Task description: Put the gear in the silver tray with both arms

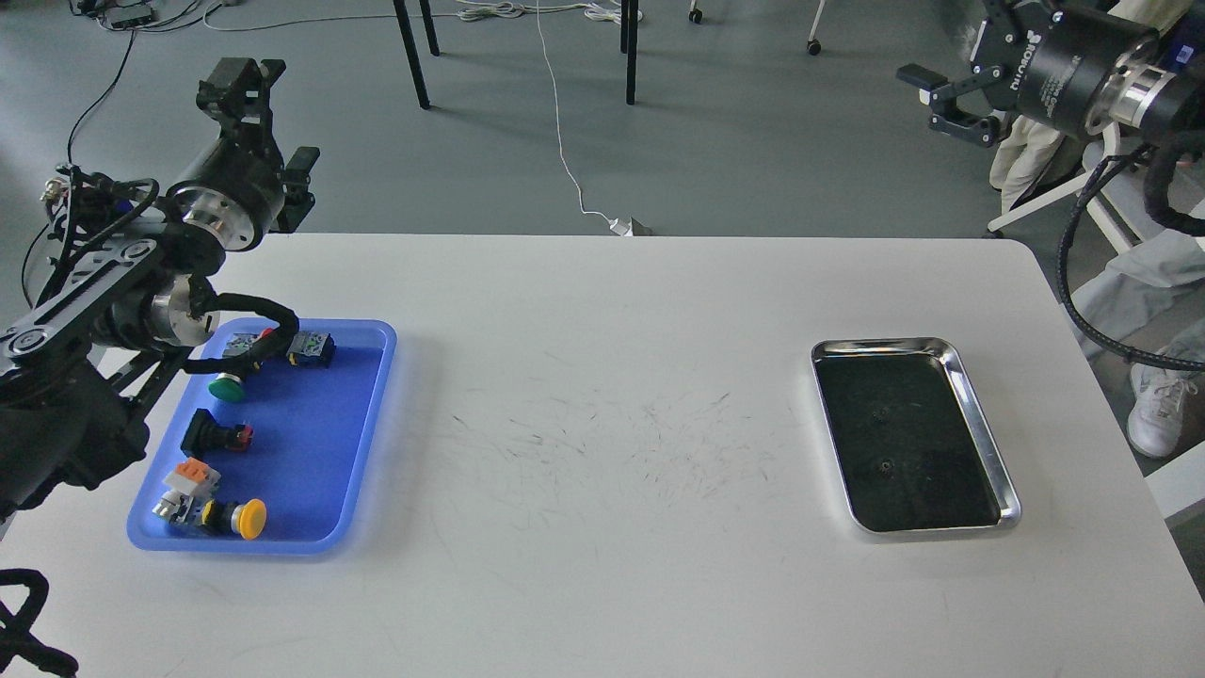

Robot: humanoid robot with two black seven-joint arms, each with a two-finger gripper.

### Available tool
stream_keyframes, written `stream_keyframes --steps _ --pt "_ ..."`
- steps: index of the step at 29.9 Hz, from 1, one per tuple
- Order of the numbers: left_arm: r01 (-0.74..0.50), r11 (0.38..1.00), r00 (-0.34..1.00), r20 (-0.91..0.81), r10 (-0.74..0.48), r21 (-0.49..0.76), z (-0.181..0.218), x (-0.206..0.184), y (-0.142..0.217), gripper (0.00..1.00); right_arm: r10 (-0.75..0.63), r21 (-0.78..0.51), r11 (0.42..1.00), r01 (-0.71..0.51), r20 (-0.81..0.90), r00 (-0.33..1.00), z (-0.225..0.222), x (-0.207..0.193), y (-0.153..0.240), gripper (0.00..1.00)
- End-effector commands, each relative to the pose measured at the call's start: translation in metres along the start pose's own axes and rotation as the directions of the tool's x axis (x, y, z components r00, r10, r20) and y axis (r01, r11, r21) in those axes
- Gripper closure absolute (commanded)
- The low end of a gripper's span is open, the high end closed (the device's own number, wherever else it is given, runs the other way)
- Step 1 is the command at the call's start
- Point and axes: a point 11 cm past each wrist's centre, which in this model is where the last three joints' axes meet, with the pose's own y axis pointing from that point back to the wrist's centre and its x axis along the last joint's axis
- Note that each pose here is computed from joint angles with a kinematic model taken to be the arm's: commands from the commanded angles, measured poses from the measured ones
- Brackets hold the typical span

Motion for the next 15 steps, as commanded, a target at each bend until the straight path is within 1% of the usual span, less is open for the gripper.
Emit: stream_keyframes --steps 1,3,6,11,15 --pt "-0.021 1.0 1.0 -0.009 0.021 0.01 -0.005 0.007 0.0 0.02 0.032 0.052 0.998 -0.045 0.23 0.973 0.055 0.015 0.014 0.02" --pt "-0.032 0.999 0.999 -0.042 0.032 0.02 -0.008 0.012 0.0 0.02 0.057 0.064 0.995 -0.081 0.315 0.948 0.081 0.023 0.025 0.02" --pt "-0.002 1.0 0.993 -0.12 0.005 0.028 -0.011 0.012 0.0 0.02 0.059 0.085 0.991 -0.102 0.41 0.91 0.108 0.022 0.028 0.02" --pt "-0.018 1.0 0.968 -0.25 0.022 0.019 -0.013 0.013 -0.003 0.02 0.034 0.116 0.988 -0.106 0.505 0.862 0.133 0.01 0.023 0.02" --pt "-0.023 1.0 0.96 -0.28 0.027 0.016 -0.026 0.007 -0.006 0.02 0.028 0.165 0.976 -0.143 0.558 0.83 0.135 0.014 0.023 0.01"
